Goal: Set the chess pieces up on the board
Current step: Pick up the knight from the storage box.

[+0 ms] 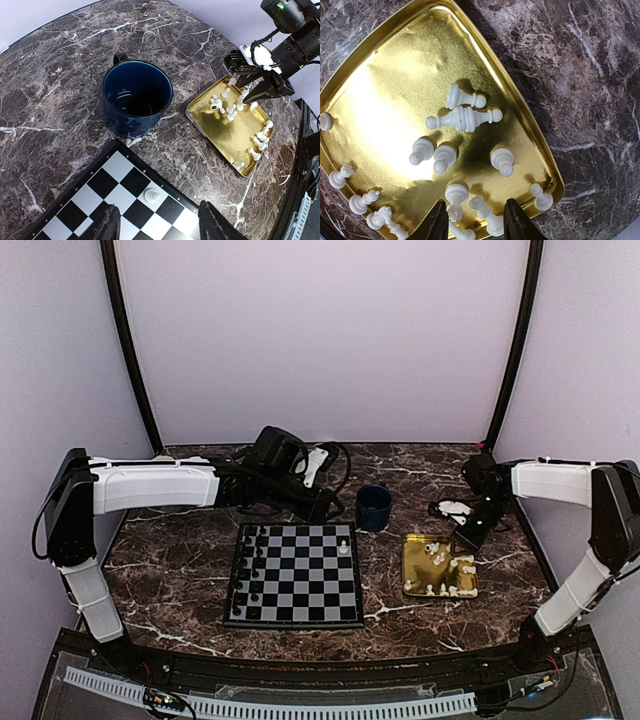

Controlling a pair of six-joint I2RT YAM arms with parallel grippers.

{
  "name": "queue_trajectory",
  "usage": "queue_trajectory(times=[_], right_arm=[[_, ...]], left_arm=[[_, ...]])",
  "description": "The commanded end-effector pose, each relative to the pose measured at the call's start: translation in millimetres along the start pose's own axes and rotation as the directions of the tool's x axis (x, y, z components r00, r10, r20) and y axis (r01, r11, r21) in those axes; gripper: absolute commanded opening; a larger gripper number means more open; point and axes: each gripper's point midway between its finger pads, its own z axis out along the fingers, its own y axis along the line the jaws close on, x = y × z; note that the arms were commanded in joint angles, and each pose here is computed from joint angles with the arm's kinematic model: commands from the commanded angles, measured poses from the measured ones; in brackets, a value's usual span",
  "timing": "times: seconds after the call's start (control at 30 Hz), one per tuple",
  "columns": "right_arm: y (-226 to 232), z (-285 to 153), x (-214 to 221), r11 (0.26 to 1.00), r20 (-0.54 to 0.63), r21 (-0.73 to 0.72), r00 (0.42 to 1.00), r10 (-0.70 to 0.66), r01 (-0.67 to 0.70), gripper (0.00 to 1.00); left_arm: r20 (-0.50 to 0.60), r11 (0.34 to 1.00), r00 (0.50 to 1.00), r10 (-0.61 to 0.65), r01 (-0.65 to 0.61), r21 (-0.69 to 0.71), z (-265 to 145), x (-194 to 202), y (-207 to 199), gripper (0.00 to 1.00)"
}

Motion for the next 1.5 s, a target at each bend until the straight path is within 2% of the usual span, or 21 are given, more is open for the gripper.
queue_trajectory(times=[0.0,0.1,0.3,0.53,0.9,1.33,1.47], right_arm=[[0,9,1,1.000,-0.013,-0.018,1.000,-0.001,0.001,0.39],[3,10,5,1.000,-0.022,-0.028,1.000,-0.003,0.002,0.38],[12,17,8,0.996,-0.037,-0.084,0.999,0.011,-0.014,0.30],[14,16,11,0.996,-0.049,-0.085,0.999,0.016,-0.021,0.35],[13,1,6,0.997,-0.036,-0.080,0.999,0.017,-0.020,0.35],[16,-7,23,0.996,-0.090,-0.070,0.994,-0.070,0.064,0.33],[20,-5,36,0.990,-0.143,-0.080,0.981,-0.130,0.119,0.32]], left_arm=[[0.005,1.000,1.000,-0.004,0.004,0.008,-6,-7,-6,0.56],[0.003,1.000,1.000,-0.008,0.008,0.005,-5,-5,-5,0.56],[-0.002,1.000,1.000,-0.016,0.016,0.006,-3,-1,-4,0.56],[-0.010,1.000,1.000,-0.015,0.015,0.004,-4,2,-3,0.56],[-0.012,1.000,1.000,-0.020,0.020,0.006,-4,7,-3,0.56],[-0.017,1.000,1.000,-0.009,0.009,-0.006,-3,12,0,0.56],[-0.022,1.000,1.000,-0.011,0.011,-0.006,-1,15,0,0.56]])
